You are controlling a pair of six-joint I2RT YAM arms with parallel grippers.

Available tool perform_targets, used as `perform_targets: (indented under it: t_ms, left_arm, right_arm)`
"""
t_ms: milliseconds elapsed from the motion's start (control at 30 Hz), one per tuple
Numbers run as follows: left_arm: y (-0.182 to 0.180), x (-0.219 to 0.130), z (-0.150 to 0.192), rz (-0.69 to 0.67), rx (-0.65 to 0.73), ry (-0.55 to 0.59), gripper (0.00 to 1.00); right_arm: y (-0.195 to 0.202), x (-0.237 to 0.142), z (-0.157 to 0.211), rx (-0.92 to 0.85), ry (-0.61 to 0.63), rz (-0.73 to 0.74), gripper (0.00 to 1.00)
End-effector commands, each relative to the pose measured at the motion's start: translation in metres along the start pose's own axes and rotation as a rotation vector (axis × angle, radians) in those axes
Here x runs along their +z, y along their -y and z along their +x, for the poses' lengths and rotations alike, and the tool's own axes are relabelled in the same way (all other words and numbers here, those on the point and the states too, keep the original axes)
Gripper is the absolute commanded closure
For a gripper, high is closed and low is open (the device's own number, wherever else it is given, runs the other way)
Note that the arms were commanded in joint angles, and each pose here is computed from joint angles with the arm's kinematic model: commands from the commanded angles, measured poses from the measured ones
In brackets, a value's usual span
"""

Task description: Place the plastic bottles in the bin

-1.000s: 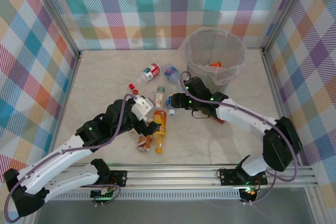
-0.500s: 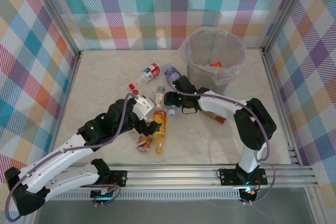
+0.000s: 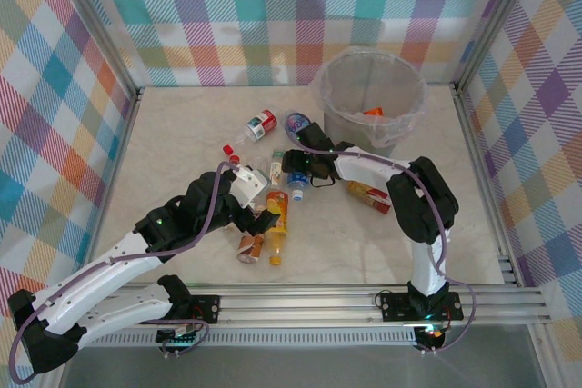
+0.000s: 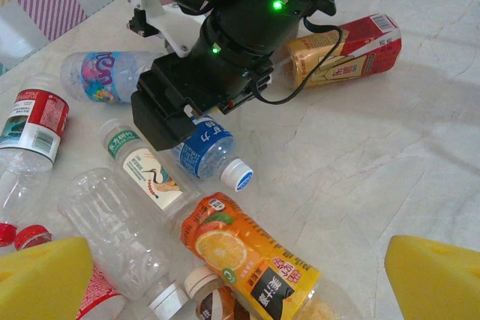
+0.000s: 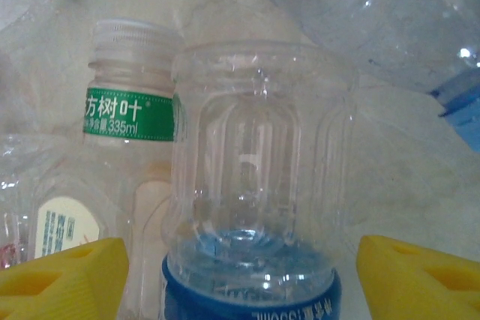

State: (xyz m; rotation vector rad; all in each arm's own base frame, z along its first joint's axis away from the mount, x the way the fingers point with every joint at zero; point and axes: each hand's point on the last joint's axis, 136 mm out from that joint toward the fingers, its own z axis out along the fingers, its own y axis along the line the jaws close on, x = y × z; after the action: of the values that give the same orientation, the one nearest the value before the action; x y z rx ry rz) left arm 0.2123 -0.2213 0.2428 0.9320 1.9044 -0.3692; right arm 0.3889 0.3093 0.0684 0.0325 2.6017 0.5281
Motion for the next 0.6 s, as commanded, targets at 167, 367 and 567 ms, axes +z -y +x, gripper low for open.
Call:
perform_targets:
  t_ms: [167, 367, 567]
  left_arm:
    - [-0.0005, -0.0003, -0.0008, -0.002, 0.004, 0.0, 0.0]
    - [-0.0007, -0.0002, -0.0002, -0.002, 0.005, -0.003, 0.0]
    - [-0.0004, -0.0006, -0.0004, -0.001, 0.007, -0.002, 0.0]
  right_arm:
    - [0.0007, 0.0114, -0.0073, -0.017, 0.001, 0.013, 0.25]
    - [0.0014, 0.0101, -0.0076, -0.026, 0.004, 0.016, 0.33]
    - [0.0037, 0.0056, -0.0071, -0.036, 0.01, 0.022, 0.38]
